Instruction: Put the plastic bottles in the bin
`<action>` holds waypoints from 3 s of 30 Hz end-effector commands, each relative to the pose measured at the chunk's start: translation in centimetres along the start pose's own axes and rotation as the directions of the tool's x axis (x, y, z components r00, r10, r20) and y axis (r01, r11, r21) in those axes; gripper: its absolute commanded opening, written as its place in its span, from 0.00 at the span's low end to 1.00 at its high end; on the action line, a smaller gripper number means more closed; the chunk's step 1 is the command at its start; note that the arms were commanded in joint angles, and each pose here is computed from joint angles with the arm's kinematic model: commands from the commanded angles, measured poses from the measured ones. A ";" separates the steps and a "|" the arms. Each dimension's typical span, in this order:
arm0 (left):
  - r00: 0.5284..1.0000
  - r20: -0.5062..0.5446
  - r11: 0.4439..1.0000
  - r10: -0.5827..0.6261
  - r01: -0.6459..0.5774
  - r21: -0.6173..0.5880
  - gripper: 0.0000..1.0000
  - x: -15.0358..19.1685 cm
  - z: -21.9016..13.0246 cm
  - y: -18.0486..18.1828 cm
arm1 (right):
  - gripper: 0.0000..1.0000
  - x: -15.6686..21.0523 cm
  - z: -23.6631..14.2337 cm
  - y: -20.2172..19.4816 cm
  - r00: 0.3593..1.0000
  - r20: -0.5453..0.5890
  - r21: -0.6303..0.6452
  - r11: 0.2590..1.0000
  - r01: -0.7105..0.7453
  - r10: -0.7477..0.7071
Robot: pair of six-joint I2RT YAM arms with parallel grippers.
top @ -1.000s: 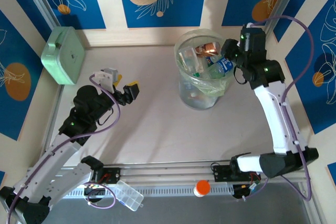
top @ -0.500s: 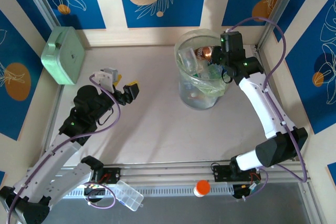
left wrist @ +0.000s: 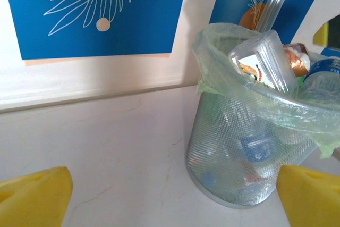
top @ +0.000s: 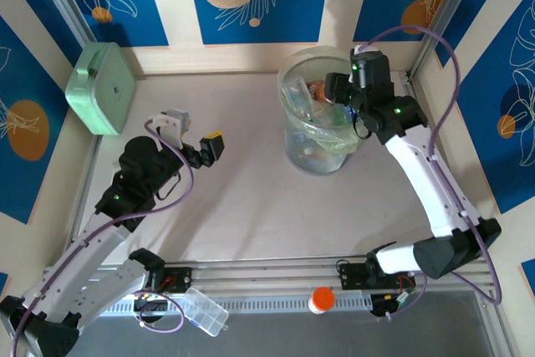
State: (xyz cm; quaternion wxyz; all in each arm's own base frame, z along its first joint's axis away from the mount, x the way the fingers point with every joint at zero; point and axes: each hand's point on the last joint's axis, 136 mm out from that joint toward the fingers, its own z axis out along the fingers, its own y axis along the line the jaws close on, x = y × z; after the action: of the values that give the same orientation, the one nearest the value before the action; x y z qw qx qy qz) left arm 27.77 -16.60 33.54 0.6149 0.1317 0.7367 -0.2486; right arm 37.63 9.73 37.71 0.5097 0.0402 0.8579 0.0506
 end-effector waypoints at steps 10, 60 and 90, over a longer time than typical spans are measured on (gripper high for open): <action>0.998 0.056 0.983 0.019 -0.009 -0.181 0.99 -2.2 -3.0 2.6 | 0.99 0.3 -9.2 -4.6 0.914 0.406 -0.050 0.999 0.001 0.019; 0.981 -0.084 0.755 0.177 -0.190 -0.627 0.99 18.5 2.3 23.3 | 0.99 22.8 13.8 -11.1 0.989 0.151 -0.141 0.990 0.030 -0.008; 0.969 -0.228 0.869 0.099 -0.196 -0.455 0.99 19.9 5.9 22.9 | 0.99 22.9 15.0 -10.1 0.996 0.085 -0.188 0.981 0.051 -0.035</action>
State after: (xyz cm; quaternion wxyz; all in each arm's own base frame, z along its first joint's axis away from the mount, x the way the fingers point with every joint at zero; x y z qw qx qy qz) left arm 39.39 -2.82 7.88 0.5590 0.0614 0.8268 0.0086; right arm 39.10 3.18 9.03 0.5435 -0.0206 0.8303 0.1214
